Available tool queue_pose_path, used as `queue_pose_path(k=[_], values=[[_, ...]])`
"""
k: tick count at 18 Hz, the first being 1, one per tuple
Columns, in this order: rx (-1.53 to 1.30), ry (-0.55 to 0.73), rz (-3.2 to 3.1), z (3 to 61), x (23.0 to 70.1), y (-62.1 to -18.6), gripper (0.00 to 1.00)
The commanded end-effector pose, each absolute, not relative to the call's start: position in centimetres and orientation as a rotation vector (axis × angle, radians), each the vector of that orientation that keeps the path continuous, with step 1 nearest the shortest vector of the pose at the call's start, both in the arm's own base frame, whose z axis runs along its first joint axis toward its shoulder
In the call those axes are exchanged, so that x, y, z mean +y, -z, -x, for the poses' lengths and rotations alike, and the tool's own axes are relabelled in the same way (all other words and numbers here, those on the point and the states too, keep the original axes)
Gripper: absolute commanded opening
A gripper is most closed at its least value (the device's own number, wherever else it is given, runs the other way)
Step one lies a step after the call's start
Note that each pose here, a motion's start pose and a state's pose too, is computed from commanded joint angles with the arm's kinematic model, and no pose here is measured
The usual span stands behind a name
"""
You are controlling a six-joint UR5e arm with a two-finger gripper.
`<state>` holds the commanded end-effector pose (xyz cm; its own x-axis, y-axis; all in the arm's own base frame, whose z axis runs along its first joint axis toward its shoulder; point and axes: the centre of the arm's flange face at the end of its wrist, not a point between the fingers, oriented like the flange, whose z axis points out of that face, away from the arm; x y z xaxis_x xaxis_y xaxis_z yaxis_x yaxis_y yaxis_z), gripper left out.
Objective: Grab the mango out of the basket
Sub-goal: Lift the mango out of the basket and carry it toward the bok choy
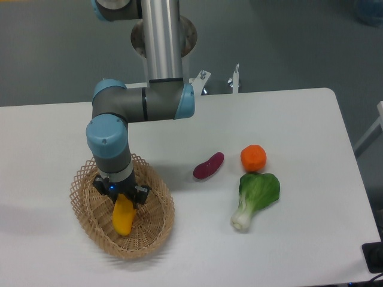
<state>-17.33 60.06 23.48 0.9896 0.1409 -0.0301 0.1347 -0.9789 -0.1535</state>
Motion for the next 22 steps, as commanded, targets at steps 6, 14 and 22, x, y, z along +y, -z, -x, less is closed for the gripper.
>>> queue_pose_path(k=[6,14,22], values=[[-0.175,-0.161,2.926,20.5,58.5,-28.8,0.58],[-0.096,-0.219,2.953,28.4,52.9,-32.2,0.57],[0.078,-0.262,2.989,36.5,47.6,-32.1,0.57]])
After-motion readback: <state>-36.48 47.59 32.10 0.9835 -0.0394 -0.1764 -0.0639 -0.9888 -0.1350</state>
